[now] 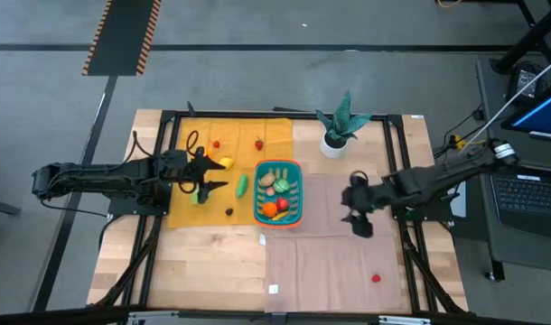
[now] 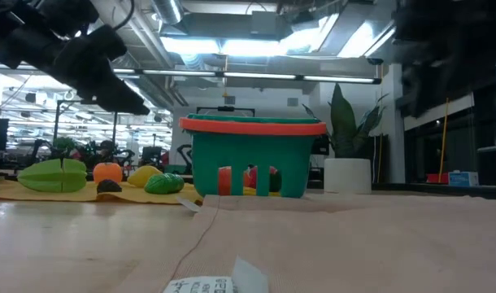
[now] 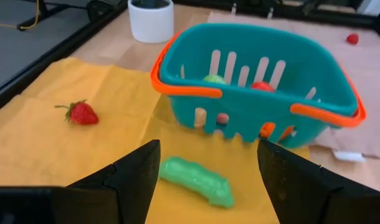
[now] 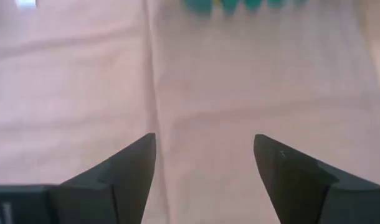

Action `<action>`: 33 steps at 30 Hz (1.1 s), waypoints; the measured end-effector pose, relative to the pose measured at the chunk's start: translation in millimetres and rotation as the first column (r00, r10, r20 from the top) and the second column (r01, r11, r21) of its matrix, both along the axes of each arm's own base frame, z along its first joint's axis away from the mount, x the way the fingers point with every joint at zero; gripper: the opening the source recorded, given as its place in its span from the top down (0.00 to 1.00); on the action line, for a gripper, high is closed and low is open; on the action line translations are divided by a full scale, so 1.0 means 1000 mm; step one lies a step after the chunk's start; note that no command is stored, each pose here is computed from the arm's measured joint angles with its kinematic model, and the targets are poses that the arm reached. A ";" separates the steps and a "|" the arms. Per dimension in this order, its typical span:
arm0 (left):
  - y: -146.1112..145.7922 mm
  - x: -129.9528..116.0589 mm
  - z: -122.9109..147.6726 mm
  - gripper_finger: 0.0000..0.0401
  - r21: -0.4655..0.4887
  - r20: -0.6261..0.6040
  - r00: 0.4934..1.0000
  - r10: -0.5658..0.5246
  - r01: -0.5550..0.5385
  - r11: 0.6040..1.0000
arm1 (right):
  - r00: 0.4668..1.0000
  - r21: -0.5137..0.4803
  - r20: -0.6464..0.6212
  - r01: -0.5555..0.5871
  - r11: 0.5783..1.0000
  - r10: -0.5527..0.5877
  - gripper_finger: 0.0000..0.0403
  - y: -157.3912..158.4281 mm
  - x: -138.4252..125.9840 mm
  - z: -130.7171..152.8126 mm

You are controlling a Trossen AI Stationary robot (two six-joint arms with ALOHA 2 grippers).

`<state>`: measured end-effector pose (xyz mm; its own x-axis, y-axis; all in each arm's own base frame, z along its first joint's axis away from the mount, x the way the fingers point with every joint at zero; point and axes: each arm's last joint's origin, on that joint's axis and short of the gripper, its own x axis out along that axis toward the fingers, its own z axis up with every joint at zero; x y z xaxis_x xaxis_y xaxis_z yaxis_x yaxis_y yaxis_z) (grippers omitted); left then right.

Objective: Pick and placing Produce into tupperware
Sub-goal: Put the bottom raspberry into the basket

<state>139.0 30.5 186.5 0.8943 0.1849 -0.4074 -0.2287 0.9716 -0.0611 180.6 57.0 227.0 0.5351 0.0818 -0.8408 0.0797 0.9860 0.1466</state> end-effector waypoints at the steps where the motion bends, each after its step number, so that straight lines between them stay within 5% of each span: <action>1: 0.000 0.000 0.001 0.35 -0.008 0.009 1.000 0.004 -0.004 1.000 | 1.000 -0.003 -0.022 0.003 1.000 -0.003 0.33 0.005 -0.005 -0.002; 20: 0.000 0.001 0.001 0.35 -0.015 0.018 1.000 0.008 -0.008 1.000 | 0.943 0.019 -0.327 -0.068 0.997 0.071 0.33 0.097 -0.066 -0.033; 33: 0.000 0.001 0.001 0.35 -0.034 0.021 1.000 0.018 -0.017 0.999 | 0.912 -0.117 -0.401 -0.148 0.982 0.090 0.33 0.203 -0.060 -0.027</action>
